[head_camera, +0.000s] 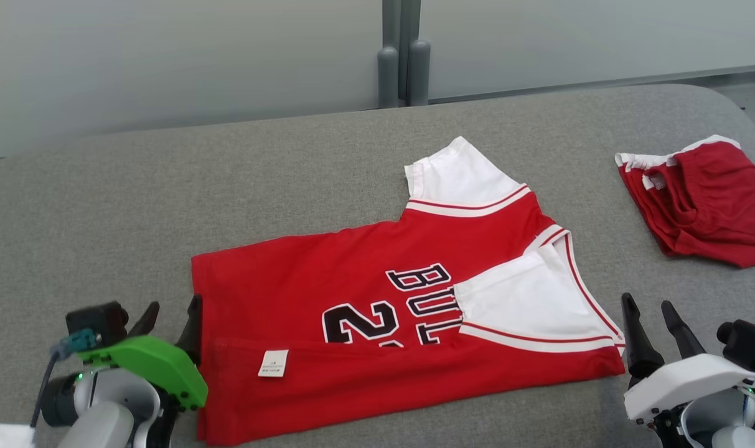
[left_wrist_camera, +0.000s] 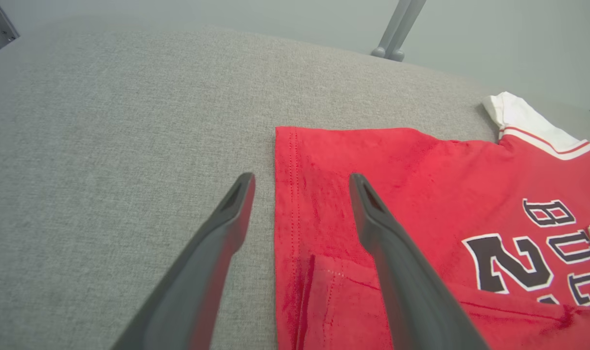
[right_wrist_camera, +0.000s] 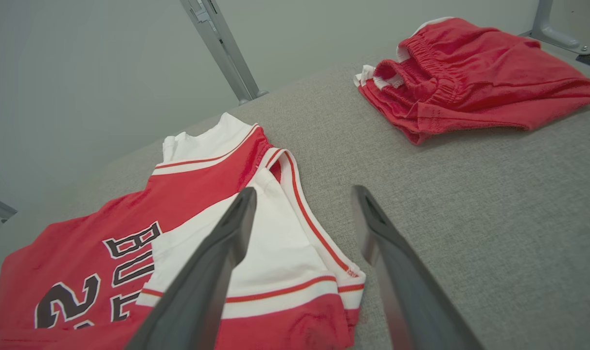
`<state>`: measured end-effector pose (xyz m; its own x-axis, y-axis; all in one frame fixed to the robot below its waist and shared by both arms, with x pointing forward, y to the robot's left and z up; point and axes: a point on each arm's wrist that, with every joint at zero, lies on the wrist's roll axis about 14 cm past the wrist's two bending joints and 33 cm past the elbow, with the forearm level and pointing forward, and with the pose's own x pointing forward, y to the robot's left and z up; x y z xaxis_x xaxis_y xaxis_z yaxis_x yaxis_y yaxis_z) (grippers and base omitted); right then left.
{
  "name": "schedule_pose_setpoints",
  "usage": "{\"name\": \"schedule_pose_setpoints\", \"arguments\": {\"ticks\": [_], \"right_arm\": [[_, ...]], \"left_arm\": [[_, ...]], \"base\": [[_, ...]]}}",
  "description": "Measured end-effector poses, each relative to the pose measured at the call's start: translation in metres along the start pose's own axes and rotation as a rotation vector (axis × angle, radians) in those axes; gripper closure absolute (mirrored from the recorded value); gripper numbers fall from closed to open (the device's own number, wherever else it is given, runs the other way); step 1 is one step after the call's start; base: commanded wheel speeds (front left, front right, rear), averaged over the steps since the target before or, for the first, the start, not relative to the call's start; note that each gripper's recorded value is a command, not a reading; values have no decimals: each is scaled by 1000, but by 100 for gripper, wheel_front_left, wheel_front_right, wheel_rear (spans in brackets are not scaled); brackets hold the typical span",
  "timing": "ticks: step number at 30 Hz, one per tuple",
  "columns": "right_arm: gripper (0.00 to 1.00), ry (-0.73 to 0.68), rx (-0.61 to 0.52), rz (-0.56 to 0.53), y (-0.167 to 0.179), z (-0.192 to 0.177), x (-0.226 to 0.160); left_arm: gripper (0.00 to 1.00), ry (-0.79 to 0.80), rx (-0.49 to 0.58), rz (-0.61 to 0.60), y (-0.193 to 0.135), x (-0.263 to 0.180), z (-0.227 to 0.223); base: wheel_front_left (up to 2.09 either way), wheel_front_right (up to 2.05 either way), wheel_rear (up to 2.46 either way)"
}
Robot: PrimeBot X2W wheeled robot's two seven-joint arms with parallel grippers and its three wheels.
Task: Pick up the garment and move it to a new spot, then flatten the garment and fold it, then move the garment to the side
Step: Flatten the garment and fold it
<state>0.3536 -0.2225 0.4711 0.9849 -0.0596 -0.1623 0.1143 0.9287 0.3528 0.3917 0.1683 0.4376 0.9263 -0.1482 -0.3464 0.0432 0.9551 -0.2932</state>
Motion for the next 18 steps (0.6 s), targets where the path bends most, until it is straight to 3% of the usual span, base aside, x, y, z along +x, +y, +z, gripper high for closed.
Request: {"name": "schedule_pose_setpoints", "arguments": {"ticks": [10, 18], "right_arm": [[0, 19, -24, 38, 15, 1, 17], [0, 47, -33, 14, 7, -7, 26]], "left_arm": [[0, 111, 127, -16, 3, 55, 4], [0, 192, 181, -13, 8, 90, -10]], "base": [[0, 0, 0], [0, 0, 0]]}}
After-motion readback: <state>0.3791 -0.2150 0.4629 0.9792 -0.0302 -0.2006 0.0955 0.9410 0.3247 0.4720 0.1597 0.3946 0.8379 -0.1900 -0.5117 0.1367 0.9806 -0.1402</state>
